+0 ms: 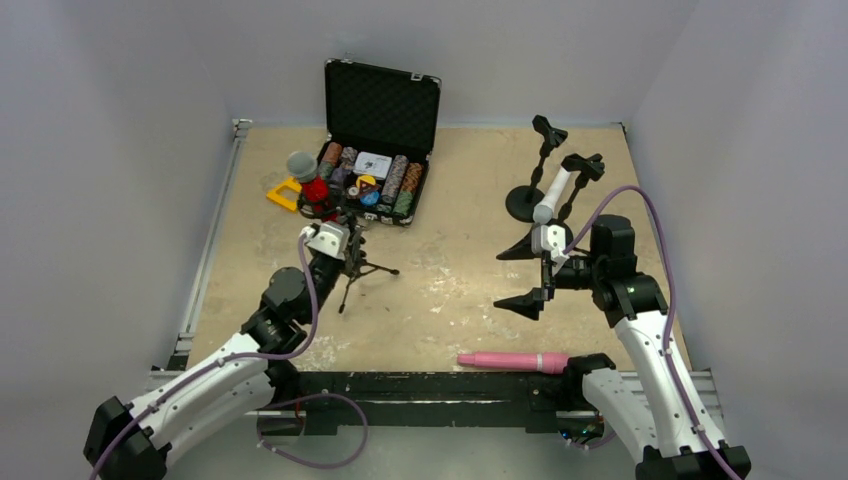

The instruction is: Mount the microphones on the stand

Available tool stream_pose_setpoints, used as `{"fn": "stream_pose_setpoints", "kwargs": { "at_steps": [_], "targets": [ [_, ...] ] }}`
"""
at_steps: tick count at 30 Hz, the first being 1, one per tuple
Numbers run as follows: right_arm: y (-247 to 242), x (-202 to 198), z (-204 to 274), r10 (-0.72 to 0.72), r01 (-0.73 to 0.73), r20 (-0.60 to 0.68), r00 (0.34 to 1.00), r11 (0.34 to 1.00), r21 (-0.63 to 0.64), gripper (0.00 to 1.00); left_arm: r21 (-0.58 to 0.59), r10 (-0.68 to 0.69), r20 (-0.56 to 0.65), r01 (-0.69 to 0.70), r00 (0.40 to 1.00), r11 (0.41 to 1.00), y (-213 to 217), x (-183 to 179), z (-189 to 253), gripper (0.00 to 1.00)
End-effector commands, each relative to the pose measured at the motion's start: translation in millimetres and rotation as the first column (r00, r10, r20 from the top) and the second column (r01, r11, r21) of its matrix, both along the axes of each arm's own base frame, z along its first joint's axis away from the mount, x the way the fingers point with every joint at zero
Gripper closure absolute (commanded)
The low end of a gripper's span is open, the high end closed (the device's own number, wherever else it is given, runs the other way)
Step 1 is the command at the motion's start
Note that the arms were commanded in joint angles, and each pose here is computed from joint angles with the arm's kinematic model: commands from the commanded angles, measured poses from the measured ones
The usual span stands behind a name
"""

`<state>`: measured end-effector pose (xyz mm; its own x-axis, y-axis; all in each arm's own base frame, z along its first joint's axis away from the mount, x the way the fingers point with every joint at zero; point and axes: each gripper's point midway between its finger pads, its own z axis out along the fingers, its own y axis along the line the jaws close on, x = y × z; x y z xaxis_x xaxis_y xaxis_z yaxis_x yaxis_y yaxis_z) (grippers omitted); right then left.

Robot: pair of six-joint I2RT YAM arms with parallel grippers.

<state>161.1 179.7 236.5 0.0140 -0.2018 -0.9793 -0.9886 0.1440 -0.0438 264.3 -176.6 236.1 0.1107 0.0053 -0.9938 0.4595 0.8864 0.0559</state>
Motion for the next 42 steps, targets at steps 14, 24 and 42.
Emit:
{"fn": "stream_pose_setpoints", "kwargs": {
  "at_steps": [14,24,42],
  "targets": [
    [0,-4,1,0.021,-0.021,0.019,1.0,1.0,0.016,0.02,-0.034,0.564,0.007,-0.563,0.826,0.826,134,39,4,0.97],
    [0,-4,1,0.021,-0.021,0.017,1.0,1.0,0.018,0.02,-0.046,0.566,-0.038,-0.567,0.824,0.822,138,31,7,0.49],
    [0,-4,2,0.021,-0.022,0.021,1.0,0.999,0.023,0.02,-0.16,0.507,-0.273,-0.558,0.818,0.814,141,-8,-1,0.18]
  ]
}}
